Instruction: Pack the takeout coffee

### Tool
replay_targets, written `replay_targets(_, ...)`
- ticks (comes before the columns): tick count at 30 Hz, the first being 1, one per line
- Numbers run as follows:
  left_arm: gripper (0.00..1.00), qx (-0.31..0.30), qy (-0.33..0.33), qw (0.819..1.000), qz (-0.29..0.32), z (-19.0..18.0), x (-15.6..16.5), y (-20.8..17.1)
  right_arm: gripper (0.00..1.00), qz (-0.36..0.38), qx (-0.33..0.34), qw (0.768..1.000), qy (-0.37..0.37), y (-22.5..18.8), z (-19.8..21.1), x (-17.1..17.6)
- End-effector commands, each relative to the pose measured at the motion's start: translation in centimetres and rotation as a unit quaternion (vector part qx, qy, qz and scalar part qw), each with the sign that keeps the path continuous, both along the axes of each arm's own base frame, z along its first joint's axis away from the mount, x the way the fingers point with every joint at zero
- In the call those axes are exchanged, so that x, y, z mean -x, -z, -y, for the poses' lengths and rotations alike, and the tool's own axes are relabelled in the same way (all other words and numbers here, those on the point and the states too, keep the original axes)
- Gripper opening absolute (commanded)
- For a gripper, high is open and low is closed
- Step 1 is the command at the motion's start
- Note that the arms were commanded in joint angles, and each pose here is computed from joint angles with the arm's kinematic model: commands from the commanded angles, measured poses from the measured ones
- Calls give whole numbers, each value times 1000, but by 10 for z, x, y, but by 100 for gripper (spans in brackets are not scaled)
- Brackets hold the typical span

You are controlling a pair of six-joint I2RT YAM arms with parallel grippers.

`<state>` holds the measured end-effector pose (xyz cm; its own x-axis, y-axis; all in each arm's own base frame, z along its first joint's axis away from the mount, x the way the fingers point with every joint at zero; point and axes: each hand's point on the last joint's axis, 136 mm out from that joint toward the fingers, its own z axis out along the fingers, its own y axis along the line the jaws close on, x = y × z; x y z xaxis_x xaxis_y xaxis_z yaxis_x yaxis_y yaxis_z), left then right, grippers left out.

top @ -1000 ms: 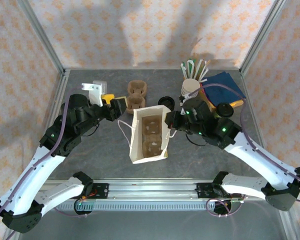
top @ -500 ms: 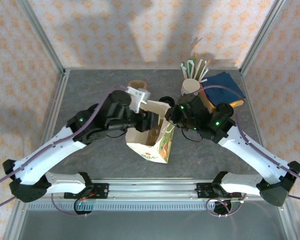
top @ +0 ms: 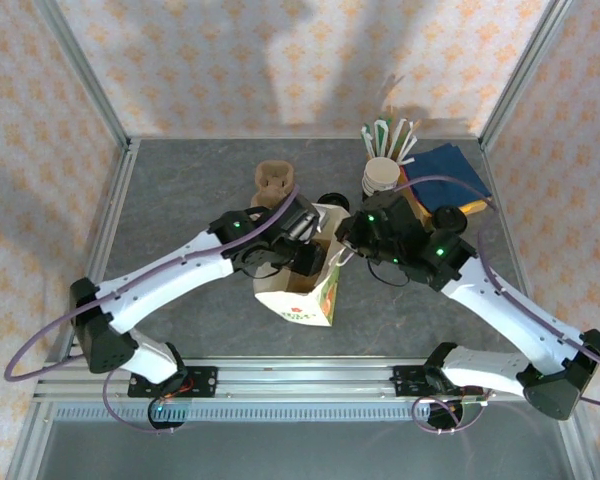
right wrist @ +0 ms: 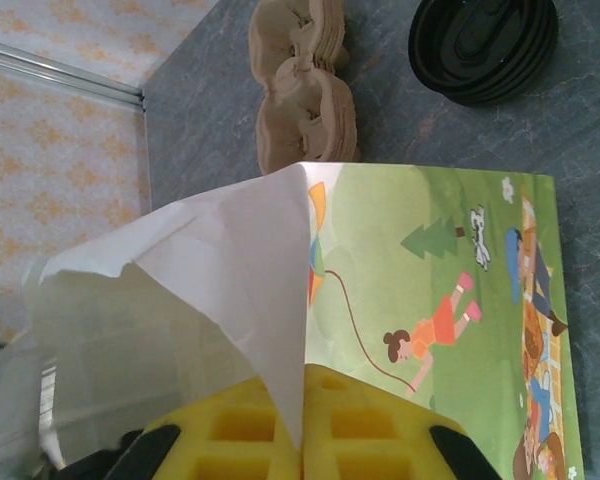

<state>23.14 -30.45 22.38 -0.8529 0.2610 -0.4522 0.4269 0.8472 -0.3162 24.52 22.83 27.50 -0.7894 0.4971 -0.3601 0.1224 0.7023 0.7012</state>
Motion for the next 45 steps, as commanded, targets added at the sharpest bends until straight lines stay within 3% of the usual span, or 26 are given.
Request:
replay_targets(1, 23, -34, 9, 999, -30, -4, 4, 20, 6, 12, -16, 1000, 14, -3, 6, -1)
replay_targets(21, 17, -117, 11, 988, -99, 1, -1, 93, 4, 13, -28, 999, 14, 4, 10, -2)
replay_targets(31, 17, -108, -22, 988, -103, -9, -19, 94, 2, 17, -33, 999, 13, 0, 12, 2)
replay_targets(45, 16, -111, 15, 982, -150, 11, 3, 133, 1, 27, -41, 999, 15, -5, 13, 2)
